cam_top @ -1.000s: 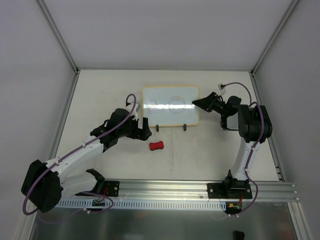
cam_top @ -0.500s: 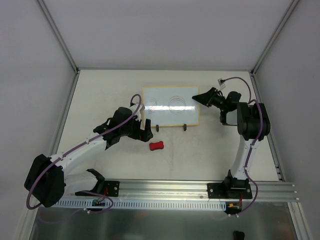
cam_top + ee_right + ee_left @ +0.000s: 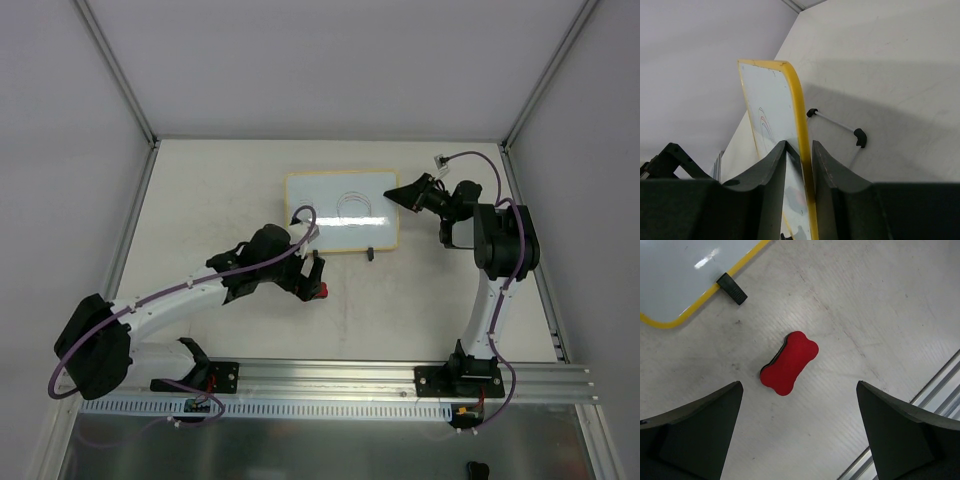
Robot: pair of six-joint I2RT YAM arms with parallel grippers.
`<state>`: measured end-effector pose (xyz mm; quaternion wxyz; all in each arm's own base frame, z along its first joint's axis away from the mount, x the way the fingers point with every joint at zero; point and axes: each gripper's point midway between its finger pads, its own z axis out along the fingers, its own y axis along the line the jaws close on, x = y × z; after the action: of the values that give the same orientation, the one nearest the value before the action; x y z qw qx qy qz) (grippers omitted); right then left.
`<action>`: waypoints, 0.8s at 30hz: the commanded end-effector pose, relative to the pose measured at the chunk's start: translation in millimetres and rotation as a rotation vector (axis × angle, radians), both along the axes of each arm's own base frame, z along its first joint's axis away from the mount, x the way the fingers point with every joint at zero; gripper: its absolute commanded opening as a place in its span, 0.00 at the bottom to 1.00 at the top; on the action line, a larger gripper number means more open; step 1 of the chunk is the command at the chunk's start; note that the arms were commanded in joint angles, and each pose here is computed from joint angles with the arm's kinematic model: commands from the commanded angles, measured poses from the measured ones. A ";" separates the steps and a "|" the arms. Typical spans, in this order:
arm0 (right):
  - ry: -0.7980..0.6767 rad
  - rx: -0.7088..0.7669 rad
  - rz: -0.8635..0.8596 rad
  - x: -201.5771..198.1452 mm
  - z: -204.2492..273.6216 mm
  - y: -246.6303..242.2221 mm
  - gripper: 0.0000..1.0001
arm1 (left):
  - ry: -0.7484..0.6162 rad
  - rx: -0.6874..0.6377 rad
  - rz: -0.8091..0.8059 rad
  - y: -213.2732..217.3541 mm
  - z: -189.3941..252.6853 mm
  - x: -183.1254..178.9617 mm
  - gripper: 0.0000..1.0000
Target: Erase the whiteboard
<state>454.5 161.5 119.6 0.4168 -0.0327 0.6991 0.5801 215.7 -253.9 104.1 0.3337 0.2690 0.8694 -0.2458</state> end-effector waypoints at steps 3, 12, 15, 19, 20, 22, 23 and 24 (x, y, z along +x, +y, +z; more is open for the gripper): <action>-0.258 -0.003 0.007 5.0 38.8 3.2 0.23 | -0.095 0.090 -0.015 -4.3 2.3 12.2 0.99; -0.254 -0.004 -0.002 4.9 37.1 2.5 0.19 | -0.070 0.260 -0.059 2.1 -35.6 20.5 0.99; -0.253 -0.004 -0.005 4.4 37.2 2.3 0.13 | -0.065 0.284 -0.087 -1.5 -42.5 22.6 0.99; -0.258 -0.010 -0.009 4.4 35.6 1.9 0.11 | -0.075 0.314 -0.136 -5.5 -48.3 22.6 0.99; -0.257 -0.011 -0.009 4.2 34.9 1.9 0.11 | -0.071 0.320 -0.143 -6.1 -49.4 22.3 0.98; -0.257 -0.009 -0.008 4.8 35.2 2.0 0.09 | -0.063 0.329 -0.148 -6.2 -52.8 20.9 0.98; -0.256 -0.009 -0.009 4.8 34.8 1.9 0.08 | -0.065 0.327 -0.152 -7.7 -52.9 20.1 0.98; -0.255 -0.009 -0.009 4.8 34.8 1.9 0.08 | -0.062 0.329 -0.160 -8.1 -54.1 18.9 0.98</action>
<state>453.4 162.2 121.8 0.4172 -0.0365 0.6963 0.5829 232.5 -252.8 42.4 0.2852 0.3713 0.8759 -0.1162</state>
